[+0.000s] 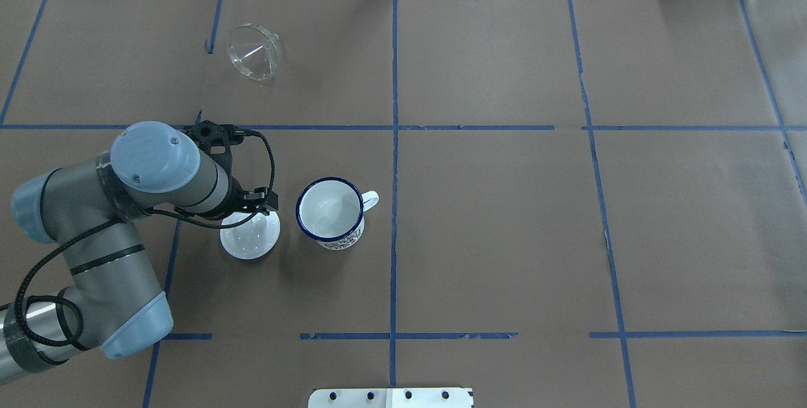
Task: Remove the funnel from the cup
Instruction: 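Close the left gripper on the white lid's knob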
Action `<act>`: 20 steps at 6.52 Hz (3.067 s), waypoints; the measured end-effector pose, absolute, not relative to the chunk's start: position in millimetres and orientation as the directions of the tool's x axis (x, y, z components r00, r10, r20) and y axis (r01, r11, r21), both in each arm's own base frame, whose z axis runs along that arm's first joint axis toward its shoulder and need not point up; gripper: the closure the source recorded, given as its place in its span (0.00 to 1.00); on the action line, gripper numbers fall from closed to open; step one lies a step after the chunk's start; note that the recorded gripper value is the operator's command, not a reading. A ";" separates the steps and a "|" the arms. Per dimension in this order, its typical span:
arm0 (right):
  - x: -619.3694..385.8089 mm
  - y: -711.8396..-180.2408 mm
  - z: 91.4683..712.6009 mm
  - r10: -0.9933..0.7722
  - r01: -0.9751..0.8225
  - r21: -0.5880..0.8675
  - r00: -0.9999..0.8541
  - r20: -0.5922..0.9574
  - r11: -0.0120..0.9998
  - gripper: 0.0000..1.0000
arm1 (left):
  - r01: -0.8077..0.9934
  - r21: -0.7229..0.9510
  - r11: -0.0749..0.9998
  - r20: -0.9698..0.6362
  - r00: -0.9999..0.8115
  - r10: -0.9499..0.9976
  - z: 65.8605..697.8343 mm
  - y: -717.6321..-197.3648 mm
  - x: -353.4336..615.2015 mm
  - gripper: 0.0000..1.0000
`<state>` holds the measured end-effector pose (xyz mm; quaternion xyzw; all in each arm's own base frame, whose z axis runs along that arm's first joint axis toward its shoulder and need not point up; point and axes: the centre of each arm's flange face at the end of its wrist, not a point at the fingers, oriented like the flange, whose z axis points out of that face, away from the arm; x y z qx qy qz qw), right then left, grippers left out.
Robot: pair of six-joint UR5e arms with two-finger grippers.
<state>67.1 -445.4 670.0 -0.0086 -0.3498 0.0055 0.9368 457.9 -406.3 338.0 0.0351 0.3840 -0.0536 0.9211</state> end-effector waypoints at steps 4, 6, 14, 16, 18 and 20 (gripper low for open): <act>67.2 -445.4 670.0 0.016 -0.004 -0.020 0.755 0.655 1.000 0.00 | 0.128 0.022 0.992 -0.712 0.698 -0.074 337.4 -406.0 457.4 0.06; 67.2 -445.4 670.0 0.016 -0.004 -0.020 0.755 0.655 1.000 0.00 | 0.129 0.021 0.991 -0.710 0.700 -0.076 338.6 -406.1 457.1 0.13; 67.2 -445.6 669.9 0.016 -0.004 -0.020 0.755 0.655 1.000 0.00 | 0.123 0.017 0.992 -0.714 0.697 -0.074 336.3 -401.4 455.1 0.36; 67.1 -445.6 669.8 0.016 -0.004 -0.020 0.755 0.655 1.000 0.00 | 0.122 0.016 0.992 -0.713 0.697 -0.074 336.9 -400.5 455.1 0.47; 67.2 -445.5 670.0 0.016 -0.004 -0.020 0.755 0.655 1.000 0.00 | 0.121 0.015 0.993 -0.712 0.698 -0.074 337.8 -399.9 454.7 0.46; 67.2 -445.4 670.0 0.016 -0.004 -0.020 0.755 0.655 1.000 0.00 | 0.120 0.015 0.993 -0.712 0.698 -0.074 337.7 -399.6 454.5 0.46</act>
